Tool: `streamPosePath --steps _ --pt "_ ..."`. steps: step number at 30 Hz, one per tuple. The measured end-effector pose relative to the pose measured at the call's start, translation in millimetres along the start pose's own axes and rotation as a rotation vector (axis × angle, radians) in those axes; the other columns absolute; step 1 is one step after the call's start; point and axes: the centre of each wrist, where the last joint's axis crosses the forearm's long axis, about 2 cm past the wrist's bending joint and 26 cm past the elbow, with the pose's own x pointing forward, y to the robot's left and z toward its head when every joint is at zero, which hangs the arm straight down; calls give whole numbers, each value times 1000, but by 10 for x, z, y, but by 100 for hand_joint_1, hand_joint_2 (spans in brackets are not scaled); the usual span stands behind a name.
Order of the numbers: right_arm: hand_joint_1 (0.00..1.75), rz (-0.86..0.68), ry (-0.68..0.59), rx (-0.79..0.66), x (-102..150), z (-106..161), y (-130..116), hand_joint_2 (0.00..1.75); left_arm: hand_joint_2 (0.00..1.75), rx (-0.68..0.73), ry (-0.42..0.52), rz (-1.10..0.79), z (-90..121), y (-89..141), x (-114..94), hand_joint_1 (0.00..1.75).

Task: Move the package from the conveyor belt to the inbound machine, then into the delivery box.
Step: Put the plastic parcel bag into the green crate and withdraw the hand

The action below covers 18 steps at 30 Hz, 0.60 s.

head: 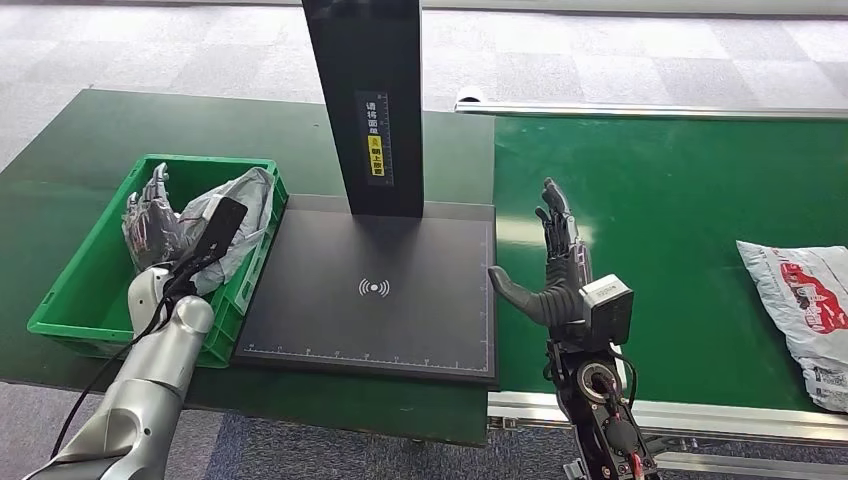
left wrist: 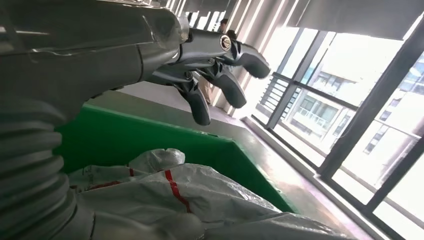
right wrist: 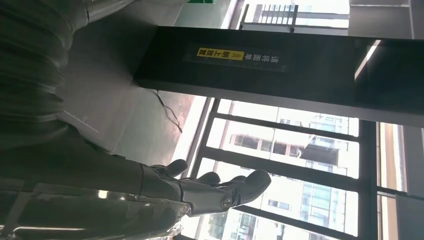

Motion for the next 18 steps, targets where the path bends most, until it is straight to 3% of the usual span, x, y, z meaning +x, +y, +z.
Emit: streamPosePath --steps 5,13,18 --pt "0 13 15 -11 -15 40 -4 175 175 186 -160 223 43 91 70 0" --pt "0 16 20 -17 -21 57 -35 175 175 372 -205 340 80 243 155 0" --pt "0 16 21 -19 -22 63 -52 175 175 435 -278 337 169 353 319 0"
